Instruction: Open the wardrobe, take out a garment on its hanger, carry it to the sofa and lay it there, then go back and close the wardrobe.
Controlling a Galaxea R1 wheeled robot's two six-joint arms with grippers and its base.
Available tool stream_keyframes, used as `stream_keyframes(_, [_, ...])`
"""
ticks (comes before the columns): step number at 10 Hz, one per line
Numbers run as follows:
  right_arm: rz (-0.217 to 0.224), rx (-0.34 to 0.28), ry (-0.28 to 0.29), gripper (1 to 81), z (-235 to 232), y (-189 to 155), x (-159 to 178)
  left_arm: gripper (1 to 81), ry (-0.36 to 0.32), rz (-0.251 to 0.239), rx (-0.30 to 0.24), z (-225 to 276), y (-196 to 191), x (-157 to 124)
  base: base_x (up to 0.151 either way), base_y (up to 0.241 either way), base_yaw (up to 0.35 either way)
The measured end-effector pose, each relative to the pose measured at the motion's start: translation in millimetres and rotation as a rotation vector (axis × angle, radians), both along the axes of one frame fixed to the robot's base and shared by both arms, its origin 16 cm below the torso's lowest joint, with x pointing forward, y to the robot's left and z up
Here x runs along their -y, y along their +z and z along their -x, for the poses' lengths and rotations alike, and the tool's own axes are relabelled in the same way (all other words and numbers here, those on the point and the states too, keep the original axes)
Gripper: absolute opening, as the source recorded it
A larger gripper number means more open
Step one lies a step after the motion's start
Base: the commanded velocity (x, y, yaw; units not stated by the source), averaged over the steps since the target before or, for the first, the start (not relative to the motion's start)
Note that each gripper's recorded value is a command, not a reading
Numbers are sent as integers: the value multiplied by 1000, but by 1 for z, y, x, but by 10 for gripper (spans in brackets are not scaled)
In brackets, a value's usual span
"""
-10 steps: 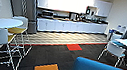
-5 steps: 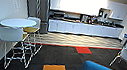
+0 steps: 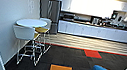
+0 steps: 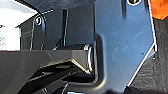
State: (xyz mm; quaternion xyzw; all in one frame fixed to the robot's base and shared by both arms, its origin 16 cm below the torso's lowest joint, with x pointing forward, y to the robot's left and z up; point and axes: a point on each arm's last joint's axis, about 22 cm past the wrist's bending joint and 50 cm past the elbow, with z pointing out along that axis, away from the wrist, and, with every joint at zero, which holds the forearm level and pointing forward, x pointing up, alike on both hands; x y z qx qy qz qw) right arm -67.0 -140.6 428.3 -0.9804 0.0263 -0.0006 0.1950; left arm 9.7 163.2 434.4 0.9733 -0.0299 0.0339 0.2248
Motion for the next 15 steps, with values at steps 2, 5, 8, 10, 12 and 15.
stream_keyframes(2, [-1,0,-1,811,1,0,-1,811,-5,-3,4,-2,0,0,0,0,306])
stream_keyframes(5, [-1,2,0,811,-1,0,-1,811,-18,-7,8,-1,-1,0,0,0,306])
stream_keyframes(8, [2,1,1,811,-2,0,1,811,-25,-19,4,0,-2,-2,0,0,305])
stream_keyframes(10, [2,-3,2,811,1,0,0,811,-27,-22,4,0,-2,-2,0,0,306])
stream_keyframes(12, [2,1,1,811,-2,0,1,811,-30,-22,3,0,-2,0,0,0,306])
stream_keyframes(15, [1,1,0,811,-1,0,0,811,-30,-18,4,0,-2,4,0,0,306])
